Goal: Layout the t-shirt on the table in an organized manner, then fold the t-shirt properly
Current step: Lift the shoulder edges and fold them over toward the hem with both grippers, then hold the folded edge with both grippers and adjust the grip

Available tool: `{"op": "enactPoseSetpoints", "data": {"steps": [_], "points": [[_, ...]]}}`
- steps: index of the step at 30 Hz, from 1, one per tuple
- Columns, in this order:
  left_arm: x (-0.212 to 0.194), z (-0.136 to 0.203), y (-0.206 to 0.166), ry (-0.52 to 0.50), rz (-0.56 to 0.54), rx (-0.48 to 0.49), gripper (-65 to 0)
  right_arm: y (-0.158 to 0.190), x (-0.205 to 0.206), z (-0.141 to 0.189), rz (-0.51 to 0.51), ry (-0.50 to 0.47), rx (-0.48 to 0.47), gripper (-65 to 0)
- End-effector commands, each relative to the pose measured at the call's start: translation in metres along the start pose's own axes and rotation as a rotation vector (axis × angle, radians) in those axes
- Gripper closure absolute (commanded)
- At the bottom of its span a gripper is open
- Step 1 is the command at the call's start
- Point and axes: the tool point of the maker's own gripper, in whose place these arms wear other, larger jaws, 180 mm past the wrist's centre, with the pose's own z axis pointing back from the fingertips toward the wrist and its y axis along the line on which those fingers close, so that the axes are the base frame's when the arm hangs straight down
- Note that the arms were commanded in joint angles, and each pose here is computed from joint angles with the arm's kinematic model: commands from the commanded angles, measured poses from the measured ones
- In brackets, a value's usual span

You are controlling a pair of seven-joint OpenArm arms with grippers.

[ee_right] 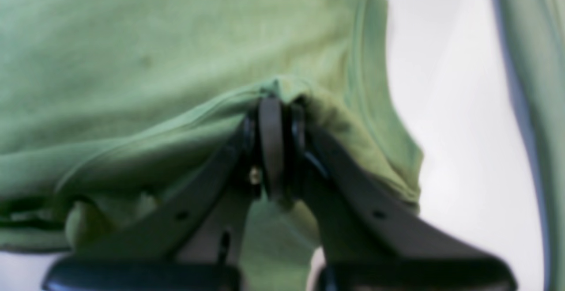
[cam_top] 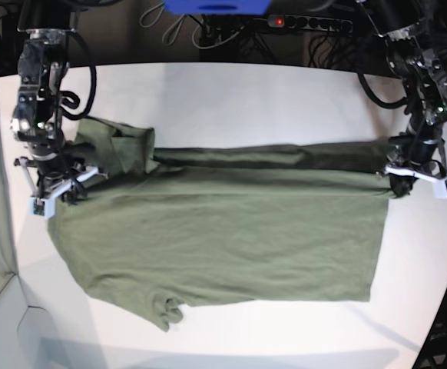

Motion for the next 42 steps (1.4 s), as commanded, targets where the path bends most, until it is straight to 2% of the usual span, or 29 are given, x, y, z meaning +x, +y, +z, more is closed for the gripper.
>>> {"op": "enactPoseSetpoints", "data": {"steps": [1,13,21,28,31,36,40,42], "points": [[0.016,-0.003,-0.001,-0.045,-0.007,-0.008,-0.2,-0.003,0.017,-0.002,0.007,-0.049,-0.008,0.0],[0.009,-0.036,0.0,0.0,0.081,-0.008,-0.2,-0.011,0.017,-0.04,-0.041,0.006,-0.026,0.0],[0.005,-0.05,0.0,0.02,0.117,-0.009,-0.4,-0.012,0.011,-0.051,-0.056,0.039,-0.03,0.0],[-0.009,-0.063,0.005,0.081,0.136,-0.001,-1.7,0.011,-0.003,-0.058,0.008,0.084,0.033,0.0],[-0.007,-0.064,0.006,0.09,0.103,-0.004,-9.3,0.024,-0.005,-0.057,0.063,0.09,0.107,-1.9],[-0.006,-0.063,0.007,0.093,0.091,-0.007,-30.3,0.028,-0.006,-0.055,0.085,0.09,0.132,-13.6],[-0.006,-0.062,0.007,0.092,0.091,-0.005,-41.2,0.025,-0.007,-0.054,0.094,0.093,0.126,-20.9],[-0.003,-0.061,0.007,0.085,0.087,-0.008,-43.2,0.021,-0.007,-0.054,0.096,0.095,0.119,-23.5]]}}
